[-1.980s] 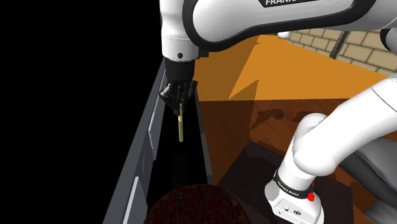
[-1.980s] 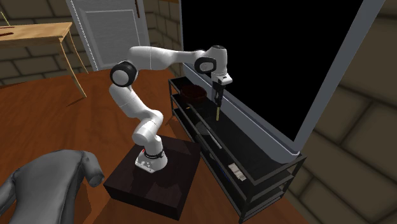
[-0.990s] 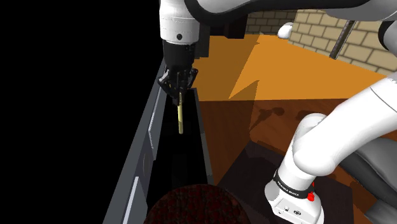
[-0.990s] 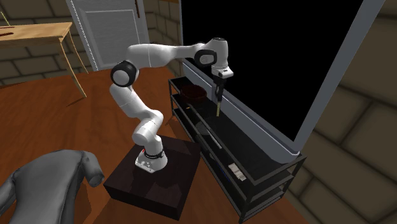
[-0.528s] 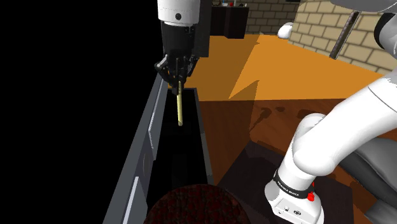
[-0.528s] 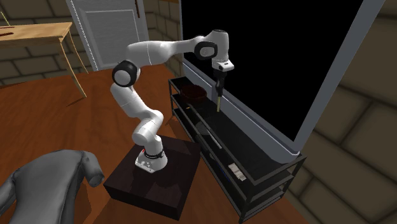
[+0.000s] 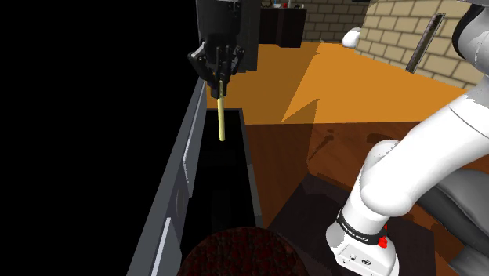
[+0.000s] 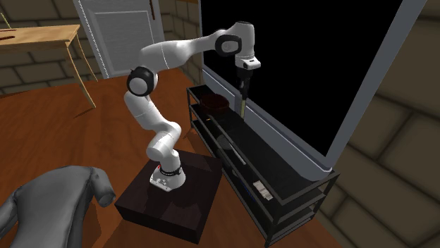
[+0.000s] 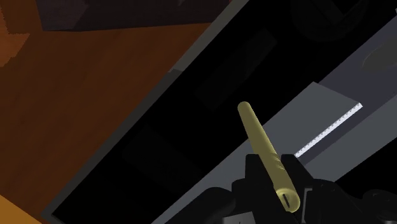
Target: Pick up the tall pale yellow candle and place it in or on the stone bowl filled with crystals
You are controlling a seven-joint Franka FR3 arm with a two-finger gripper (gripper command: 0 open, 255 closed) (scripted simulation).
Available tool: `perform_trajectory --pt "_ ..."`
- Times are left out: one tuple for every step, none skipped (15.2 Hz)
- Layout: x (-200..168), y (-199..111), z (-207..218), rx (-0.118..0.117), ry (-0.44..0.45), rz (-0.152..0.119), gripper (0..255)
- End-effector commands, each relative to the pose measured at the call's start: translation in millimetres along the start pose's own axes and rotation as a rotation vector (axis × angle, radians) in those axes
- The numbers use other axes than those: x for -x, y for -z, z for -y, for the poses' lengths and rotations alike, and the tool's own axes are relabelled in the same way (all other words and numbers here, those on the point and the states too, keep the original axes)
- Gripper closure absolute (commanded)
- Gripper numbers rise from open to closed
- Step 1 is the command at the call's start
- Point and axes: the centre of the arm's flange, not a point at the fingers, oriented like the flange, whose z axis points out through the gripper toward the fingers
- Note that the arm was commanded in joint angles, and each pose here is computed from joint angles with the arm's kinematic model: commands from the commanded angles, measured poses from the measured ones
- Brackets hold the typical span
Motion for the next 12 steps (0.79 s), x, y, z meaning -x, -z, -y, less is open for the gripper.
perform_trajectory --pt "-1 9 0 0.000 0.000 0.000 255" --pt "-1 15 0 0.000 0.000 0.000 255" --pt "-2 20 0 0.000 0.000 0.000 255" --pt "-2 25 0 0.000 0.000 0.000 255" --pt "-3 30 0 0.000 0.000 0.000 255" --pt "-3 36 0 0.000 0.000 0.000 255" --pt "-4 41 0 0.000 0.000 0.000 255" --pt "-4 46 0 0.000 0.000 0.000 255" --pt "-4 46 0 0.000 0.000 0.000 255" --pt "6 50 8 0.000 0.000 0.000 255" --pt "16 53 16 0.000 0.000 0.000 255" --pt "26 57 24 0.000 0.000 0.000 255"
